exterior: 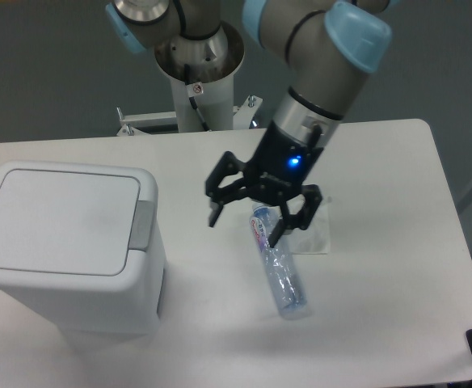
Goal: Open the trash can
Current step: 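Move the gripper over to the grey button on the trash can rim, then press the grey button with the gripper finger to pop the lid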
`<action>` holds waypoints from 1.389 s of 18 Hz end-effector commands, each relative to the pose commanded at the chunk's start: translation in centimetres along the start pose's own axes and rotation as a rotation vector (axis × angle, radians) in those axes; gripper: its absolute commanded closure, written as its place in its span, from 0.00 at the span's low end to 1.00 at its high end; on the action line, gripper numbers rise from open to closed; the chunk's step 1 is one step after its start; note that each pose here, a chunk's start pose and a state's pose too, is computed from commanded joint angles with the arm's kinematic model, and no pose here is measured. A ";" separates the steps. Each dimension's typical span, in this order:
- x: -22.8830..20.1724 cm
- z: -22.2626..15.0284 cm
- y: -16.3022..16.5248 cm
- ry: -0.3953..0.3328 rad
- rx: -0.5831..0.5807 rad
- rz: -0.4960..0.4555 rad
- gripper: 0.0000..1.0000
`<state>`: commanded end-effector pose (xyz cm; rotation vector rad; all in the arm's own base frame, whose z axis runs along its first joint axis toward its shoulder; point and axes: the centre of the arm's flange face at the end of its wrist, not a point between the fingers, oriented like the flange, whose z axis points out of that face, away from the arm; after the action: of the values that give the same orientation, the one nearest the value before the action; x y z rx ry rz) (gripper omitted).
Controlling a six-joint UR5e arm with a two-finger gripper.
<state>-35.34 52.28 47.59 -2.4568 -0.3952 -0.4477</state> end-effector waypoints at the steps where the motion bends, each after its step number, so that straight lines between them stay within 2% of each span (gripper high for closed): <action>1: 0.3 0.3 0.0 0.002 -0.004 -0.007 0.00; 6: 1.7 1.9 -0.2 0.013 -0.005 0.022 0.00; 9: 2.0 2.2 -0.2 0.012 -0.010 -0.041 0.00; 25: 2.8 3.8 1.0 0.023 -0.036 -0.042 0.00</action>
<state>-31.59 54.30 45.32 -2.4798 -0.4338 -0.5045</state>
